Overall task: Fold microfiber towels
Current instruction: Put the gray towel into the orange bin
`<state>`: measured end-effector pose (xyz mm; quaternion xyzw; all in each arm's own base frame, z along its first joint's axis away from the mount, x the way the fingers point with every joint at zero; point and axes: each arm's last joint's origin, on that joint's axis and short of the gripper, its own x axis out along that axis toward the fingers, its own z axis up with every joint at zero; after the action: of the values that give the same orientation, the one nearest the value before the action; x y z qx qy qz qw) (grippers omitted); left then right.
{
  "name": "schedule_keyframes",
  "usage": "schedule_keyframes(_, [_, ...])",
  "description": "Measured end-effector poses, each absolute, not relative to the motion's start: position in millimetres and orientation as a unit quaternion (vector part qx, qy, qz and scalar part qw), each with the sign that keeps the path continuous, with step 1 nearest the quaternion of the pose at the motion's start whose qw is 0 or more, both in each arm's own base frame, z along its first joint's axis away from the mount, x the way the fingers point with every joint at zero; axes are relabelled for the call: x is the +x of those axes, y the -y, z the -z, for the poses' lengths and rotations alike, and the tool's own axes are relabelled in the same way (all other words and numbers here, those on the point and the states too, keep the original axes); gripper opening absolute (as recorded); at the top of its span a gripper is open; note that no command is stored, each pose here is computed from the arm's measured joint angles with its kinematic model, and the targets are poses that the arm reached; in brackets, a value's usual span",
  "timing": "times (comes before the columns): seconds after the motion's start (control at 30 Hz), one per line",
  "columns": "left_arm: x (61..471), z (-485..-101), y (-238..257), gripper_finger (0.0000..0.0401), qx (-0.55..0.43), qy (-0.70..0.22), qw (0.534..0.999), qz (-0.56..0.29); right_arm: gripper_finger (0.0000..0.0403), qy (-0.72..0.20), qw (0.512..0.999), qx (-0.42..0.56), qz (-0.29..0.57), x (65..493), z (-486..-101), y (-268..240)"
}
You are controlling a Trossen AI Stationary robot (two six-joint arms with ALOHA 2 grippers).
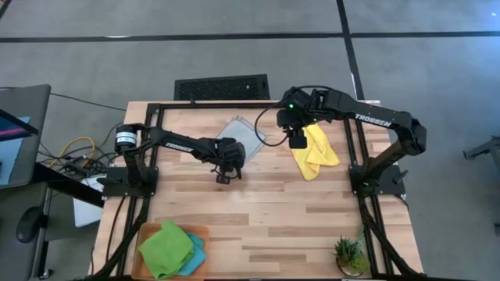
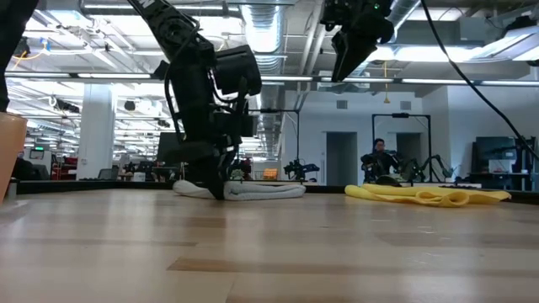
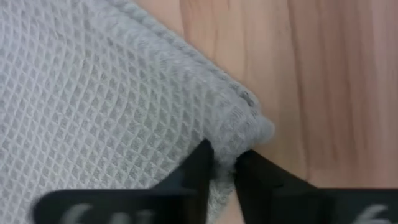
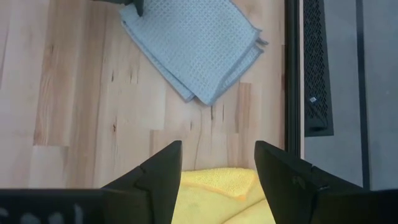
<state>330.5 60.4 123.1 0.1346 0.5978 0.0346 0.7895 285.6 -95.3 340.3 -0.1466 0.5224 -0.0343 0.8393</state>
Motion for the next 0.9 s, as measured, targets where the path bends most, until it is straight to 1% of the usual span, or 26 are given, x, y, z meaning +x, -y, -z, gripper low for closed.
schedule_keyframes(0.03, [331, -123, -60, 0.0028, 0.130, -0.597, 0.791, -0.041, 0.0226, -0.522, 0.839, -0.147, 0.034, 286, -340, 95])
schedule_keyframes(0.07, [331, -123, -61, 0.0016, 0.123, -0.595, 0.793, -0.048, 0.0226, -0.522, 0.839, -0.147, 0.034, 286, -340, 95])
schedule_keyframes(0.1, [331, -123, -61, 0.0012, 0.116, -0.592, 0.795, -0.057, 0.0226, -0.522, 0.839, -0.147, 0.034, 286, -340, 95])
schedule_keyframes(0.3, [328, -138, -50, 0.0005, 0.104, -0.580, 0.805, -0.073, 0.0226, -0.522, 0.840, -0.144, 0.036, 286, -340, 95])
schedule_keyframes(0.43, [317, -165, -39, 0.0004, 0.093, -0.572, 0.811, -0.082, 0.0226, -0.522, 0.841, -0.135, 0.042, 286, -340, 95])
schedule_keyframes(0.53, [305, -181, -30, 0.0003, 0.077, -0.581, 0.806, -0.089, 0.0226, -0.522, 0.841, -0.135, 0.042, 286, -340, 95])
schedule_keyframes(0.67, [288, -209, -15, 0.0002, 0.057, -0.566, 0.817, -0.097, 0.0226, -0.521, 0.843, -0.127, 0.047, 286, -340, 95])
schedule_keyframes(0.9, [251, -242, 17, 0.0001, 0.010, -0.571, 0.814, -0.108, 0.0226, -0.519, 0.844, -0.126, 0.041, 286, -340, 94])
